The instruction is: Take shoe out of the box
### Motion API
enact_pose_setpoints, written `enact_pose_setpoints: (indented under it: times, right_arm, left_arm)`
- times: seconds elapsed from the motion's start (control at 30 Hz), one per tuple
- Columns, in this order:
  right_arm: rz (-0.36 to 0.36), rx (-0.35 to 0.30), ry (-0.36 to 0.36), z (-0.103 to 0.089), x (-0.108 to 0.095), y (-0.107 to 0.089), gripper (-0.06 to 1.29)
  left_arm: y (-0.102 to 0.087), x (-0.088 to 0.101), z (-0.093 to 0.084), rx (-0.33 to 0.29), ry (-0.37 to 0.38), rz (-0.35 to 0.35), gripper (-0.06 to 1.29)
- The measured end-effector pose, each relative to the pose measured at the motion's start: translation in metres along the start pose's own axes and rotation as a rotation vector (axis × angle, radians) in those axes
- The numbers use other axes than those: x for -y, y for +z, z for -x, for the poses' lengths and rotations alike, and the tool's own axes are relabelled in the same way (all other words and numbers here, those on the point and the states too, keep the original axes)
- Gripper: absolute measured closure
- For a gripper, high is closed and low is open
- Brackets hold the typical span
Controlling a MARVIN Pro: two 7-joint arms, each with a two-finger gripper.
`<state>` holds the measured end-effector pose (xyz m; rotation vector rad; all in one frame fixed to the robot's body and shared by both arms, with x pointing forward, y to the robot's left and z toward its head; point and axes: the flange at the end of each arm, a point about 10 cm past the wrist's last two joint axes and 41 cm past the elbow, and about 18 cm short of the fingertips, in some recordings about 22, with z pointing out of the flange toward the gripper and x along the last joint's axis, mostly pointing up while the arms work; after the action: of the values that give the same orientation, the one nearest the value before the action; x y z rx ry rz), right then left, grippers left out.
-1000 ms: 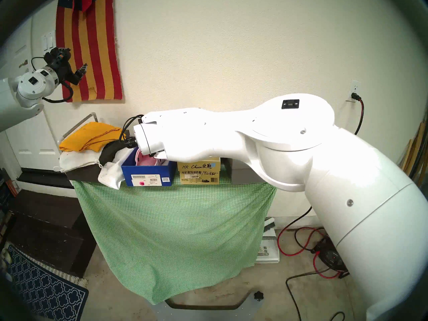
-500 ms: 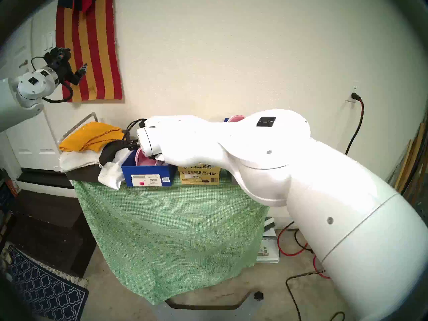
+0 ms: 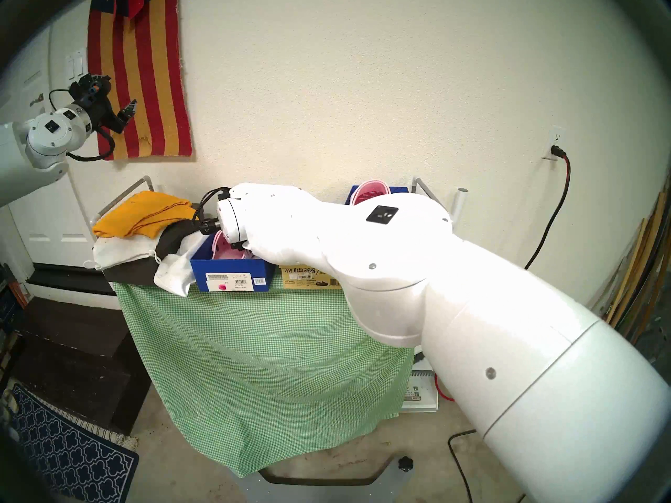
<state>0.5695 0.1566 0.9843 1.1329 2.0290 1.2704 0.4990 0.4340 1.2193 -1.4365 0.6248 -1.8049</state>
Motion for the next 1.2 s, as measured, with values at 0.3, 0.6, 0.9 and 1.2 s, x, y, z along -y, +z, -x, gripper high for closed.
enact_pose_setpoints:
  times: [0.3, 0.6, 0.9, 1.2]
  right_arm:
    - [-0.010, -0.005, 0.009, -0.002, 0.007, 0.004, 0.91]
    - [-0.013, 0.004, -0.076, -0.011, -0.004, -0.001, 1.20]
    - [0.113, 0.043, -0.149, -0.017, -0.067, -0.019, 1.25]
    - [0.215, 0.069, -0.225, -0.028, -0.124, -0.044, 1.25]
  left_arm:
    - [0.000, 0.000, 0.000, 0.000, 0.000, 0.000, 0.03]
    - [0.000, 0.000, 0.000, 0.000, 0.000, 0.000, 0.03]
    - [0.000, 0.000, 0.000, 0.000, 0.000, 0.000, 0.03]
    - [0.000, 0.000, 0.000, 0.000, 0.000, 0.000, 0.01]
